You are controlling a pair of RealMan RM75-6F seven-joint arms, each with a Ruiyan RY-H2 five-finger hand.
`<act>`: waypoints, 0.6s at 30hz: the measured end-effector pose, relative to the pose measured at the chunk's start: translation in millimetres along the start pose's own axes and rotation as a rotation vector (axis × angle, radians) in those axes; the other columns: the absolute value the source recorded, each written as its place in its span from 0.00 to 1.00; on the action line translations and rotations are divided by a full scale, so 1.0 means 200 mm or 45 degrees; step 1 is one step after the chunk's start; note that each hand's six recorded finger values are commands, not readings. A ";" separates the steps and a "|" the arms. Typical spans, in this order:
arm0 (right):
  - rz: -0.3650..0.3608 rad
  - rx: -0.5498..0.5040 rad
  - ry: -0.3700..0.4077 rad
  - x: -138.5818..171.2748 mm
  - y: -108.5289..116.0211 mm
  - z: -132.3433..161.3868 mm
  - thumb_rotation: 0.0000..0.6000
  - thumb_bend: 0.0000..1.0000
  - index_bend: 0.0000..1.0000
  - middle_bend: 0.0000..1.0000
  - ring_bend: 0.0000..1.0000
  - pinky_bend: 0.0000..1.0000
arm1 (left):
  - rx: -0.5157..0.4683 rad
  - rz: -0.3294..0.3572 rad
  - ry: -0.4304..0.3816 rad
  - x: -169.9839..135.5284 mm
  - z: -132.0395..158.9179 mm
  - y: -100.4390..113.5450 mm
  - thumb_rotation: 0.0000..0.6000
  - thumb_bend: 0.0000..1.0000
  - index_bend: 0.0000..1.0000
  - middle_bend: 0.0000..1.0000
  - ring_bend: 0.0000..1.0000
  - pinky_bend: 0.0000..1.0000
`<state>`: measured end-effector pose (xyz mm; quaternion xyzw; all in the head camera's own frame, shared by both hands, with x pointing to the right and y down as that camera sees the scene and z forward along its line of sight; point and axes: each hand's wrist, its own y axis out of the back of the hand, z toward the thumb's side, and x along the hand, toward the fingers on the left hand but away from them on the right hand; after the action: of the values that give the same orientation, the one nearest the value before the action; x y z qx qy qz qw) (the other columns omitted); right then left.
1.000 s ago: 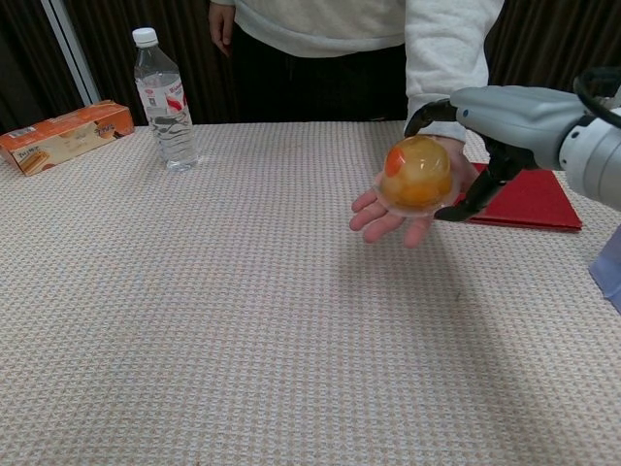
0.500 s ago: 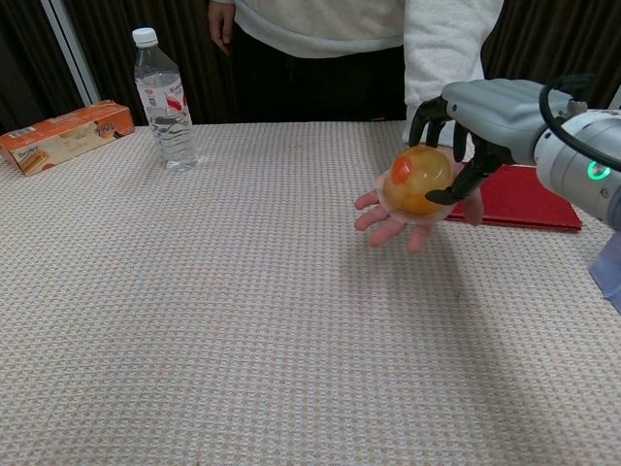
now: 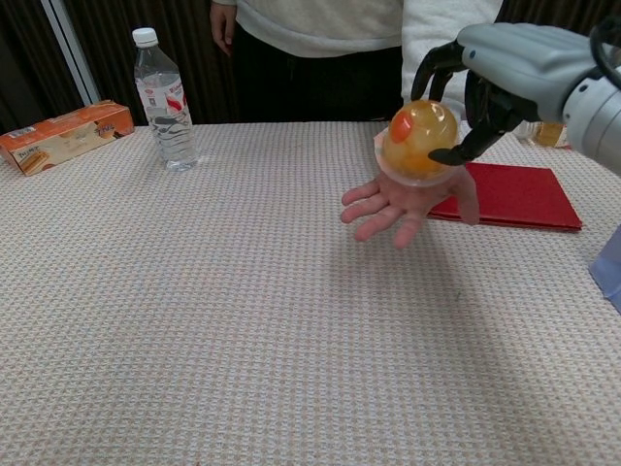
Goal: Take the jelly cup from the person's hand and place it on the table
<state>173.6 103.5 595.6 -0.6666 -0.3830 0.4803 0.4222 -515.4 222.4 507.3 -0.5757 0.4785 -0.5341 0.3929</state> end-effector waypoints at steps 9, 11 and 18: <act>0.007 0.030 -0.056 0.22 0.14 -0.25 1.00 0.29 0.68 0.63 0.53 0.53 | 0.020 0.008 -0.005 0.00 0.01 0.00 1.00 0.00 0.04 0.00 0.00 0.00; 0.041 0.022 -0.086 0.29 0.12 -0.32 1.00 0.30 0.68 0.63 0.53 0.53 | 0.027 0.007 -0.008 0.00 0.01 0.00 1.00 0.00 0.04 0.00 0.00 0.00; 0.172 0.027 -0.133 0.47 -0.01 -0.44 1.00 0.30 0.68 0.63 0.53 0.53 | 0.042 0.008 -0.011 0.00 0.02 -0.01 1.00 0.00 0.04 0.00 0.00 0.00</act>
<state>281.7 173.1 583.9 -0.6603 -0.3535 0.5459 0.3755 -511.9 222.6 508.4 -0.5702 0.4696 -0.5381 0.4059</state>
